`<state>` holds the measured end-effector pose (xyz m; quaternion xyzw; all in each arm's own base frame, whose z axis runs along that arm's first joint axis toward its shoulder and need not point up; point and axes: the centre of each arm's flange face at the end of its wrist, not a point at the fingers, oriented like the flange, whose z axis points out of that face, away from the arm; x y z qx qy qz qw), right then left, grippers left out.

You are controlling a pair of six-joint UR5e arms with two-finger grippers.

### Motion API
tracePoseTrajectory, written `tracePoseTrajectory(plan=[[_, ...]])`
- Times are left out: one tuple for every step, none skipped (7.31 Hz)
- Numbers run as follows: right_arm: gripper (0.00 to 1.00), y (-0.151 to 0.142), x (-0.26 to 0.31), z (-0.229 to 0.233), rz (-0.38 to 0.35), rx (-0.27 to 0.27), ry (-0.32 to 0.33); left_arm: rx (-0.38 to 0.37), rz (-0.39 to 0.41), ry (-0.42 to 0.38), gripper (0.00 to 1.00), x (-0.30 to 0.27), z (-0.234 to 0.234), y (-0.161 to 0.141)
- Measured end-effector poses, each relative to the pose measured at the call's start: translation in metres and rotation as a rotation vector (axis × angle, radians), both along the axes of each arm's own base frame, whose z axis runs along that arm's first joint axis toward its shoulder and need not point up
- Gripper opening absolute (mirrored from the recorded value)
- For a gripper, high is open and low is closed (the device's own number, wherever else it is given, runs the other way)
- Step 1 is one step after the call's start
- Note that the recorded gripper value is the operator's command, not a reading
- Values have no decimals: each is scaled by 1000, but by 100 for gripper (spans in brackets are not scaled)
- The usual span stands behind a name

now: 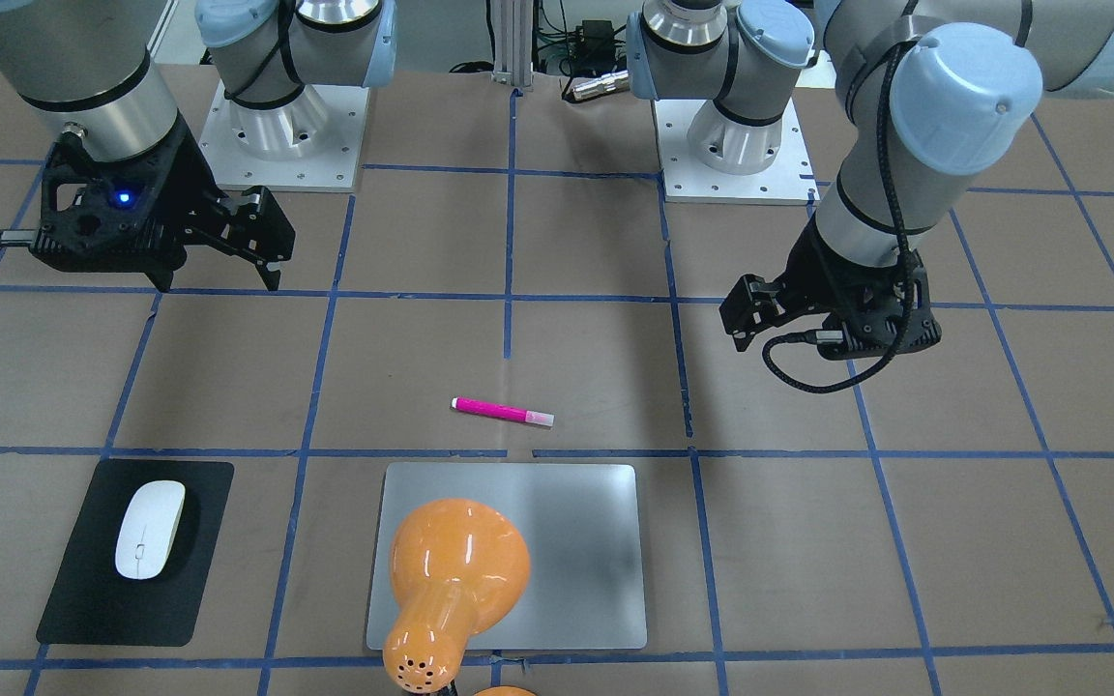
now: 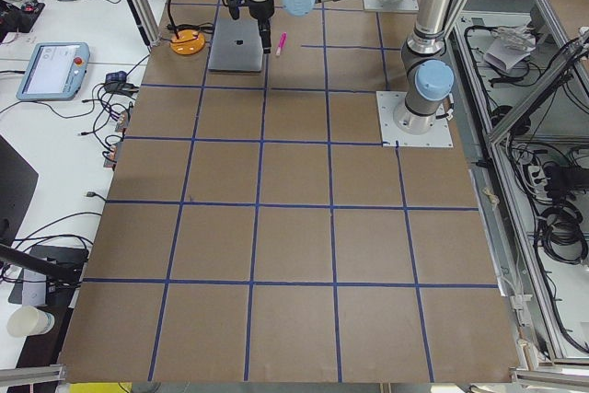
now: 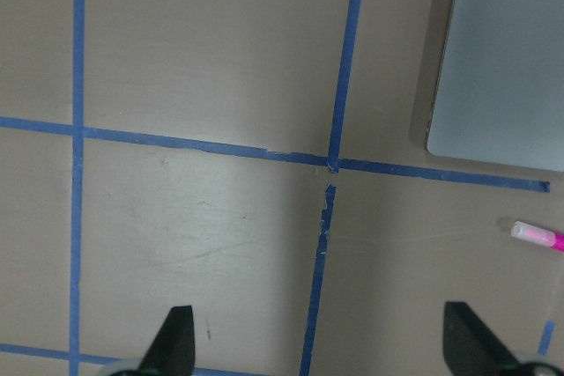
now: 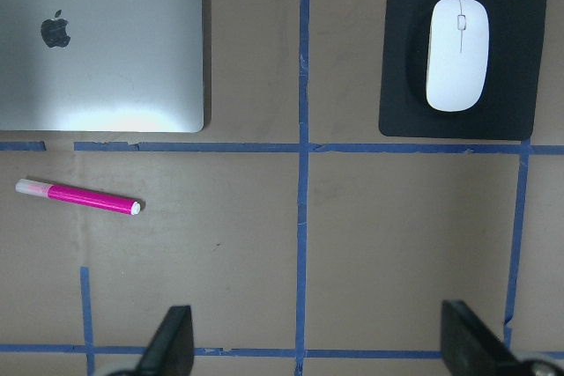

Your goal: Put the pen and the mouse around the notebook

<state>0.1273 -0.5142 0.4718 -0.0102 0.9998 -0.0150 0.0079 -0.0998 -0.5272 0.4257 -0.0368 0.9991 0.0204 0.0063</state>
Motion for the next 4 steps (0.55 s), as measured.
tracePoseTrajectory(plan=[[100, 0, 0, 0, 2, 0, 1, 6, -36, 4, 100, 2, 7, 8], [100, 0, 0, 0, 4, 0, 2, 9, -54, 9, 100, 3, 12, 14], [100, 0, 0, -1, 6, 1, 5, 10, -62, 12, 100, 2, 14, 18], [100, 0, -1, -1, 3, 3, 6, 10, -63, 13, 100, 3, 15, 20]])
